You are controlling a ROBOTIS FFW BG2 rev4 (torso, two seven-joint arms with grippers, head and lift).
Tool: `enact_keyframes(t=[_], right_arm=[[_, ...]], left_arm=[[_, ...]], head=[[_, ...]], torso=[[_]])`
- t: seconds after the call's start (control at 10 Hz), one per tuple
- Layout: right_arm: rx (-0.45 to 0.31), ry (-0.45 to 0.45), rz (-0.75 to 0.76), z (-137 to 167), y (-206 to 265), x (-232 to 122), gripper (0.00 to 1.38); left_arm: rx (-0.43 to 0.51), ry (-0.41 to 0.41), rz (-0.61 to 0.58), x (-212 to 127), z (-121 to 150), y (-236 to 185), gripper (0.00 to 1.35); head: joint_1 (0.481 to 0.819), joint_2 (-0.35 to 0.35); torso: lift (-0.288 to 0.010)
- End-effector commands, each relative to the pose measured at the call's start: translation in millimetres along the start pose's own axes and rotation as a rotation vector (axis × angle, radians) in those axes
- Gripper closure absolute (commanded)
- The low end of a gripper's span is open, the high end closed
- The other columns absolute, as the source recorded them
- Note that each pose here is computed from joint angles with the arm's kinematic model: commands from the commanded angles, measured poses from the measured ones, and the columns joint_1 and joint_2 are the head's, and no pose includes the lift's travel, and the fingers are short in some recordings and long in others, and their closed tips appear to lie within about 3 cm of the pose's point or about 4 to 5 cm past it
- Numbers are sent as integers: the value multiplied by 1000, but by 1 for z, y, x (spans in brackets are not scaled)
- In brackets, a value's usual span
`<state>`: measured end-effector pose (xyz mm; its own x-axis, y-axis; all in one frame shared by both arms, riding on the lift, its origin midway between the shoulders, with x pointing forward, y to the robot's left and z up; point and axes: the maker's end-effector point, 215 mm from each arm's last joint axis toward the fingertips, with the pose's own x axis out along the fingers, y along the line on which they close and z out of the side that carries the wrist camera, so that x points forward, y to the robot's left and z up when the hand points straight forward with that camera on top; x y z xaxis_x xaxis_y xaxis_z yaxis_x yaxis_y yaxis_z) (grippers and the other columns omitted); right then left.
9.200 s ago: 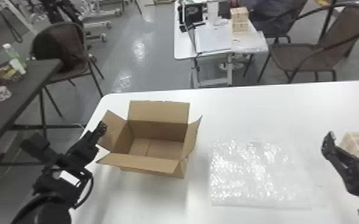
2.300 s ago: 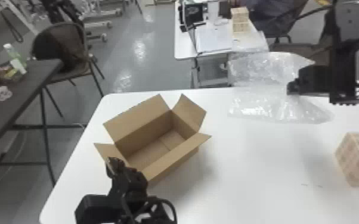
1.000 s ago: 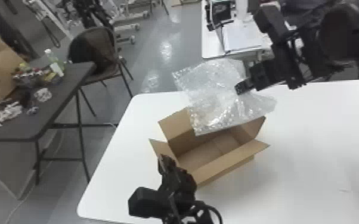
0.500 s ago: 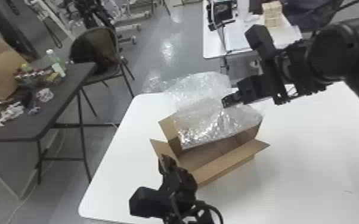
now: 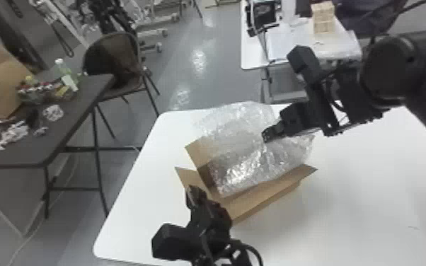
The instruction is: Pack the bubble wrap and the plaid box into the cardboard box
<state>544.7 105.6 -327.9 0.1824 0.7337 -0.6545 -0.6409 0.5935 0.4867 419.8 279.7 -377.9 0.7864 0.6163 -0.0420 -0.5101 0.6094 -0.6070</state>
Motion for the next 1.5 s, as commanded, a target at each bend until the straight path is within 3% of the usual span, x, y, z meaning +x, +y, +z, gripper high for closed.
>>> enact_keyframes(t=[0.0, 0.1, 0.3, 0.5, 0.7, 0.9, 1.1, 1.2, 1.4], right_arm=[[18, 19, 1, -7, -3, 2, 467], [38, 25, 21, -10, 0, 3, 93], [41, -6, 7, 1, -7, -5, 99], [9, -116, -53, 33, -21, -34, 108], [70, -293, -111, 57, -47, -80, 113], [196, -565, -236, 64, -98, -162, 114], [264, -814, -438, 35, -149, -259, 114], [259, -891, -540, 16, -161, -295, 114], [238, -974, -789, -53, -179, -342, 108]], left_arm=[[2, 0, 1, 0, 0, 1, 1220], [3, 0, 0, 0, 0, 0, 1220], [3, -2, 4, 0, 1, 2, 1220], [4, -6, 12, -1, 2, 7, 1220], [-2, -22, 24, -1, 7, 10, 1220], [-12, -28, 31, -2, 9, 12, 1220], [-22, -34, 39, -2, 11, 12, 1220], [-25, -35, 39, -3, 11, 13, 1220], [-36, -37, 43, -4, 12, 14, 1220]], head=[[695, 350], [695, 350], [695, 350], [695, 350], [695, 350], [695, 328], [695, 220], [695, 187], [695, 91]], torso=[[-102], [-102], [-102], [-102], [-102], [-102], [-102], [-102], [-102]])
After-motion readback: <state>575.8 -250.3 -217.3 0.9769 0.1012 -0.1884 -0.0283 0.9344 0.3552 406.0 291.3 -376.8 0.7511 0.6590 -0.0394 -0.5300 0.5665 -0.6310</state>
